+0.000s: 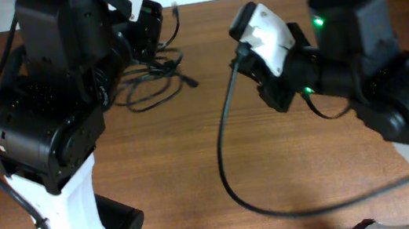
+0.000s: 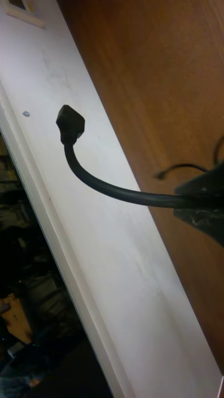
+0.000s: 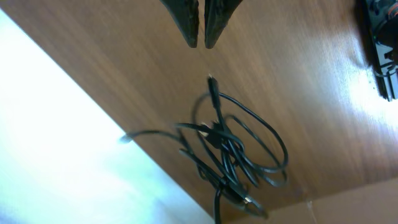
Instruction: Untangle cables
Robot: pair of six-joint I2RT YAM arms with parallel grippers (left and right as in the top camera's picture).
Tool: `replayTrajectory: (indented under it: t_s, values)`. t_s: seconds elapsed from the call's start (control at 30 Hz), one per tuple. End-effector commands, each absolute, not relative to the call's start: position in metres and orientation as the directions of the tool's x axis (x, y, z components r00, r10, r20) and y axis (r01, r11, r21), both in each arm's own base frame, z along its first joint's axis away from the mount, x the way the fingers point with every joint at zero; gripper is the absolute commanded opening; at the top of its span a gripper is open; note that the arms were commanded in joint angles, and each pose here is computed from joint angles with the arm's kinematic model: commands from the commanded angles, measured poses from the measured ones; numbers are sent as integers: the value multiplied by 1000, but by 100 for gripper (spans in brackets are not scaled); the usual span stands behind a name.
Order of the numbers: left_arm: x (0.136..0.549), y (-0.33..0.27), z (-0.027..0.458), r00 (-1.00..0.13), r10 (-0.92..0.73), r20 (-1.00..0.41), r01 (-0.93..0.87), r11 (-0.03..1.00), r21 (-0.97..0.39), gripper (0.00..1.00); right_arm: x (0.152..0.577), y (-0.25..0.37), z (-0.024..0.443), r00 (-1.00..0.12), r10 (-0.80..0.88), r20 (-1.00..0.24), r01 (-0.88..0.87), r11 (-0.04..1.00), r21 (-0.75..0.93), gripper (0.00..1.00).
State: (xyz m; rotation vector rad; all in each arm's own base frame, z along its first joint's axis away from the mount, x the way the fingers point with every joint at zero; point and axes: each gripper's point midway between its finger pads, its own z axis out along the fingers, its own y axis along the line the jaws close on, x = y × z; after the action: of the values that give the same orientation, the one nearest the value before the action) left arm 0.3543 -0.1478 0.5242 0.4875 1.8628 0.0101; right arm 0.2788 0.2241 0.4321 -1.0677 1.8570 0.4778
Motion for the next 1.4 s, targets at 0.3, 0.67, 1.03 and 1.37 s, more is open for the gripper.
replayTrajectory:
  t_s: [0.3,0.67,1.03,1.37]
  values:
    - [352,-146,530,-245,323,-914,325,916,236,2,268,240,425,-231,-472,-851,-877,480,-28,4]
    - [352,-146,530,-245,323,-914,325,916,236,3,255,287,373,-21,-681,-732,-962,212,-171,77]
    - [350,-146,525,-263,333,-906,330,913,239,4,321,283,385,153,-791,-592,-803,250,-541,73]
    - [350,-146,524,-266,334,-904,332,912,239,3,346,310,336,141,-824,-549,-848,186,-497,73]
